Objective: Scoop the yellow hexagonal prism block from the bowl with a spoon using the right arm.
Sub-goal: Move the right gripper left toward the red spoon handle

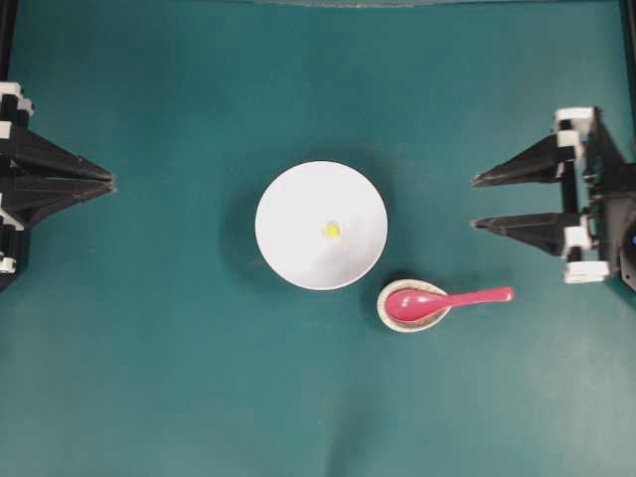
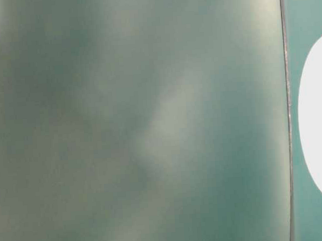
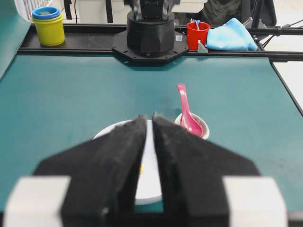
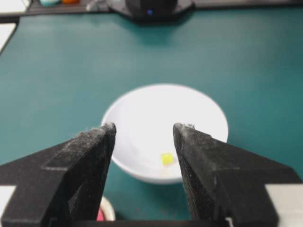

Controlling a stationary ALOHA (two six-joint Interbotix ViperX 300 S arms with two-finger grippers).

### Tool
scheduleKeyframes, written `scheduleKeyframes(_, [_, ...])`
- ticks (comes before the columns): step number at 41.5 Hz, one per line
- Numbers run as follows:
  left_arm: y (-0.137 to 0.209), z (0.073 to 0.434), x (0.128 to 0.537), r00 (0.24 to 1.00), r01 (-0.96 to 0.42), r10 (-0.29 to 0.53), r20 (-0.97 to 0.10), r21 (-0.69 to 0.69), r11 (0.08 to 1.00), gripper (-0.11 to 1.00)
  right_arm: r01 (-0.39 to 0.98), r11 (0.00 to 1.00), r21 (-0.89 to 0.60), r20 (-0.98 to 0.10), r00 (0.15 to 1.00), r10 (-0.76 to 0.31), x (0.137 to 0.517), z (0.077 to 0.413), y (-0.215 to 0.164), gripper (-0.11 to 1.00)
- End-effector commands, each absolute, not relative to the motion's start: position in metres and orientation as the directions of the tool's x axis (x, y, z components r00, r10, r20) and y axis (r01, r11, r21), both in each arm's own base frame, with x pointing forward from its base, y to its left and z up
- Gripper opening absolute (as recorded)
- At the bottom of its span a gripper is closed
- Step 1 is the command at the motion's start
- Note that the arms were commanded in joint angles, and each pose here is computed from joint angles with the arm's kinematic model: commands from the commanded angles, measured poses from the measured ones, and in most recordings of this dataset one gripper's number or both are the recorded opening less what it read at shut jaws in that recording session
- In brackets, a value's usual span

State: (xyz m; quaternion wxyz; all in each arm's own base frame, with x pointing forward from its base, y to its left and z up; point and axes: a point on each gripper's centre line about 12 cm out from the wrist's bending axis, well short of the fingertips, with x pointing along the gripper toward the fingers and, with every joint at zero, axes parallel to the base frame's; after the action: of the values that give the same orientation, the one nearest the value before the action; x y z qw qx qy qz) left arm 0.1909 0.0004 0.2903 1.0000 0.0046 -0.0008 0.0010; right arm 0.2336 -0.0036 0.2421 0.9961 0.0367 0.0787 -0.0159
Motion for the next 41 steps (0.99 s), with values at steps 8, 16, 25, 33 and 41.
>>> scheduleKeyframes(8, [0.001, 0.298, 0.194, 1.0, -0.003, 0.003, 0.014, 0.012, 1.0, 0.14, 0.086, 0.99, 0.116, -0.206, 0.977, -0.061, 0.245, 0.21, -0.008, 0.57])
scheduleKeyframes(16, [0.0, 0.298, 0.194, 1.0, -0.002, 0.002, 0.012, 0.012, 1.0, 0.14, 0.089, 0.986, 0.139, -0.228, 0.972, -0.056, 0.248, 0.188, -0.002, 0.57])
scheduleKeyframes(25, [0.0, 0.297, 0.194, 1.0, -0.002, 0.002, 0.006, 0.011, 1.0, 0.14, 0.086, 0.981, 0.177, -0.24, 0.97, -0.041, 0.242, 0.166, 0.011, 0.57])
scheduleKeyframes(33, [0.0, 0.297, 0.194, 1.0, -0.002, 0.002, 0.006, 0.014, 1.0, 0.14, 0.07, 0.979, 0.19, -0.236, 0.971, -0.024, 0.236, 0.151, 0.024, 0.57])
scheduleKeyframes(41, [0.0, 0.297, 0.194, 1.0, -0.002, 0.002, 0.006, 0.011, 1.0, 0.14, 0.073, 0.979, 0.192, -0.247, 0.969, -0.024, 0.235, 0.137, 0.034, 0.57])
